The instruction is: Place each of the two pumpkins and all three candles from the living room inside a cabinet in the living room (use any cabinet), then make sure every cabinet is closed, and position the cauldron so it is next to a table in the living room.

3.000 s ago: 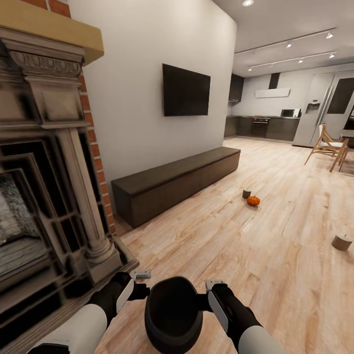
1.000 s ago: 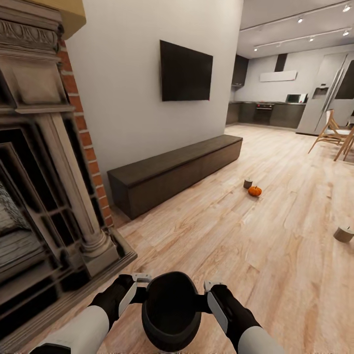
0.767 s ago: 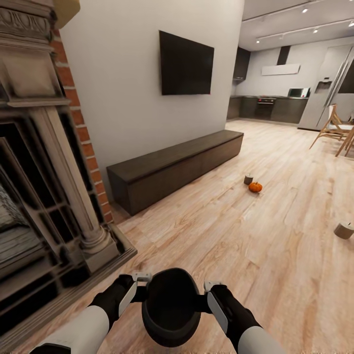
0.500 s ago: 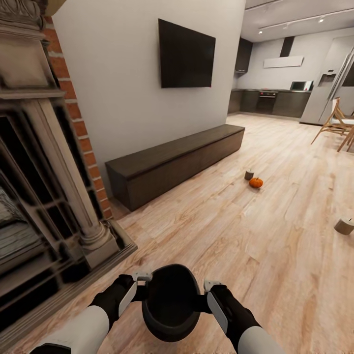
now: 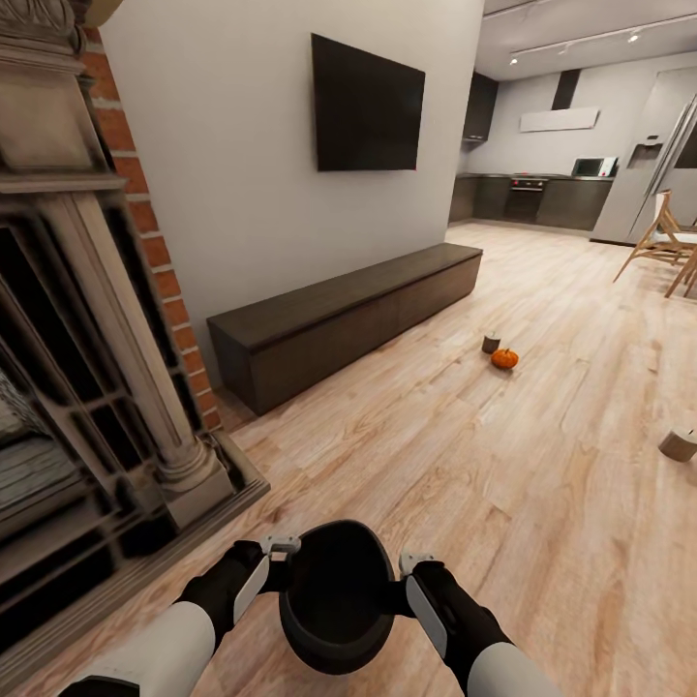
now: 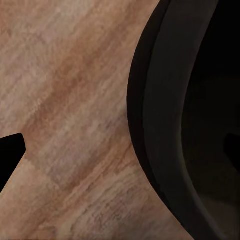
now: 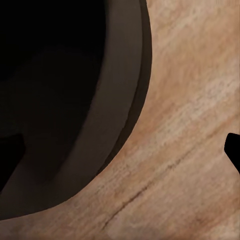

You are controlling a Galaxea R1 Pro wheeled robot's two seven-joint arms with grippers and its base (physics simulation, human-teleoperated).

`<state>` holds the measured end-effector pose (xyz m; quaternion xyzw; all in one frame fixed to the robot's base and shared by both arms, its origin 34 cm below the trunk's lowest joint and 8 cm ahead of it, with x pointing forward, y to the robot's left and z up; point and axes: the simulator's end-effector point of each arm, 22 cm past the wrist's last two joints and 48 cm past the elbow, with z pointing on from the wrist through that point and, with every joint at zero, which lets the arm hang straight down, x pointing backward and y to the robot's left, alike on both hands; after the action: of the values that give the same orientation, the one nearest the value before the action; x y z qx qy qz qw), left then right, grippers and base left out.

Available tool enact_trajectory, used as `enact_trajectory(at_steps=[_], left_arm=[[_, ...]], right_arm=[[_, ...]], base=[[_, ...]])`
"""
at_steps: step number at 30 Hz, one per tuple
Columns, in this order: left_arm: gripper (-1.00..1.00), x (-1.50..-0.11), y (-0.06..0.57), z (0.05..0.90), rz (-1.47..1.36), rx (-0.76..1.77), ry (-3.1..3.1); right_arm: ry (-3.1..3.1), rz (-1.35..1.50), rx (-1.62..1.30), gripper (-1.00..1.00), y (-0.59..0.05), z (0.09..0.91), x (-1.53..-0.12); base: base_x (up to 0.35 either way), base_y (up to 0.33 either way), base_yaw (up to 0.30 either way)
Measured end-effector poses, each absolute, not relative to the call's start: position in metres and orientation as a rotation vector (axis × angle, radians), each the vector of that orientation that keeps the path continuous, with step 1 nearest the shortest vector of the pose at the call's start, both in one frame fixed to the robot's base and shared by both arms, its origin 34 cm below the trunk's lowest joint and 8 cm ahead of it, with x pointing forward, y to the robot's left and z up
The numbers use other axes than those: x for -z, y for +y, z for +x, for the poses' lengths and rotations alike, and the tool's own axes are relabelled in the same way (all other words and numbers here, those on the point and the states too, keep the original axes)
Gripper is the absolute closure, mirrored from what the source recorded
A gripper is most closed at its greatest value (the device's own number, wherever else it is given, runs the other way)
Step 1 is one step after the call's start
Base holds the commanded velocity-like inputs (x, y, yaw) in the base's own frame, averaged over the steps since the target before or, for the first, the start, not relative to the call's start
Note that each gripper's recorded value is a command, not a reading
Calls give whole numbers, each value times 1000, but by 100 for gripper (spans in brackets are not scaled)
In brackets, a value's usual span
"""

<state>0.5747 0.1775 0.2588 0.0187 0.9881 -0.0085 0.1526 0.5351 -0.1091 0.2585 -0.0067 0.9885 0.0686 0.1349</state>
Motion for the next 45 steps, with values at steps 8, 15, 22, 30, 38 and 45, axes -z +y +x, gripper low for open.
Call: enact_trajectory(at_steps=[8,15,22,30,38,45], left_arm=[[-100,-260,161,574,72,133,2830],[-100,-260,161,574,73,140,2830],[-100,-260,161,574,74,143,2831],[-100,-259,155,571,80,178,2843],[-100,-261,144,570,93,256,2841],[-100,-259,143,569,93,261,2843]], right_arm=[[2853,-17,-199,-100,-109,537,-259],[2852,-17,-198,-100,-109,538,-259],[2853,-18,-198,-100,-109,537,-259],[2853,-18,-198,-100,-109,537,-259],[2853,-18,-198,-100,-109,537,-259],[2861,-18,-199,-100,-109,535,-256]], base=[[68,0,0],[132,36,0],[36,11,0],[4,1,0],[0,0,0],[0,0,0]])
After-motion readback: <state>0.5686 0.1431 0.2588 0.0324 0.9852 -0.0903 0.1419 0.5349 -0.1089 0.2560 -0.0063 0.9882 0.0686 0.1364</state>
